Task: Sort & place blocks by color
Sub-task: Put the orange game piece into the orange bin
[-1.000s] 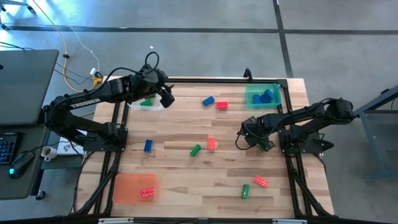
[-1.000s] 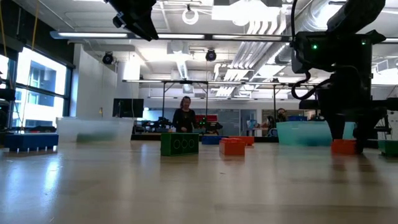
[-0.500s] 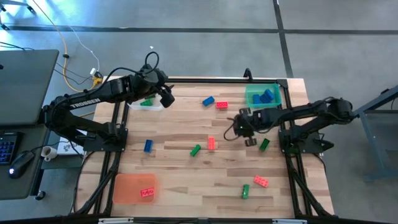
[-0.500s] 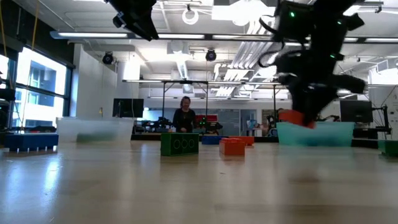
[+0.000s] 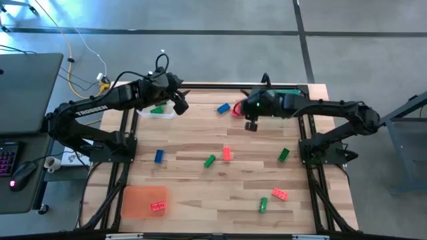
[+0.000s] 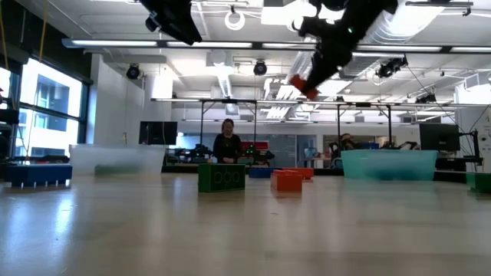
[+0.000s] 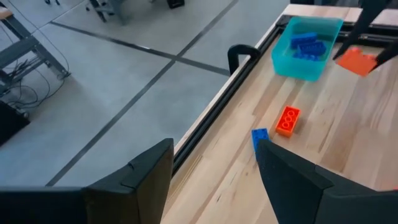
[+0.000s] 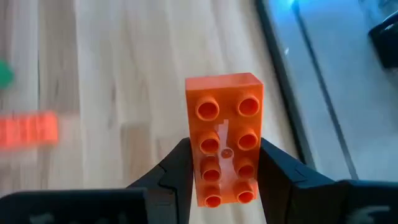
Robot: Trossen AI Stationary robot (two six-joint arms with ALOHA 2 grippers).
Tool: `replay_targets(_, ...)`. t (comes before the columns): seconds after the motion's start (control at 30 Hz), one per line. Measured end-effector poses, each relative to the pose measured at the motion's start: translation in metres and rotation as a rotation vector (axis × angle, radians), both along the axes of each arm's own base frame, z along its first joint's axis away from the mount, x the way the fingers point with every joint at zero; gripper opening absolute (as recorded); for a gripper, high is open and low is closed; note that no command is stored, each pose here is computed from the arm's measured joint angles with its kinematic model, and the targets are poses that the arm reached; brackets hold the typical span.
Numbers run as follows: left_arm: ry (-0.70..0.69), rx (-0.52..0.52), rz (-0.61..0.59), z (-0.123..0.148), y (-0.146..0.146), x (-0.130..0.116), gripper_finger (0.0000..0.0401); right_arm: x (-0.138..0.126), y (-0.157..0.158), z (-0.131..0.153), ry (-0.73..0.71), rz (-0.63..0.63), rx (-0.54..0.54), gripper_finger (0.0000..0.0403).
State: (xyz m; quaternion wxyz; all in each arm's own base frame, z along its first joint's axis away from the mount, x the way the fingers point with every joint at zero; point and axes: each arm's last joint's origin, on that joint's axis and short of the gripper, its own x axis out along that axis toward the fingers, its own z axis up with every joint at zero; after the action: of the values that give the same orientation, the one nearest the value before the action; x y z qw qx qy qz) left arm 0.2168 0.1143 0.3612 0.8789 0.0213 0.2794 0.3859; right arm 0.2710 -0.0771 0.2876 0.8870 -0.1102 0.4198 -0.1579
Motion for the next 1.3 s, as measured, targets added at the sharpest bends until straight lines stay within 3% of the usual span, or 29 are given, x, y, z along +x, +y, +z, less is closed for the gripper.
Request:
replay_targets(0.3,-0.098,0.043,0.003,0.009,0.002,0.004,0.0269,0.011,-0.009,0.06,-0.258,0.031,-0.026,0.0111)
replay_targets(0.47,-0.247,0.041,0.042,0.018,0.004,0.007,0.0286,0.012,-0.008,0.087,-0.358,0.067,-0.031,0.0111)
replay_targets(0.8,-0.35,0.009,-0.34,0.026,-0.003,0.019,0.0283,0.011,-0.004,0.127,-0.5,0.182,-0.038,0.0111)
replay_targets(1.0,-0.46,0.005,-0.408,0.036,-0.005,0.022,0.0283,0.013,-0.001,0.136,-0.575,0.3,-0.024,0.0111)
replay_targets(1.3,-0.546,0.048,-0.477,0.042,-0.006,0.031,0.0283,0.023,-0.003,0.13,-0.59,0.326,0.025,0.0111)
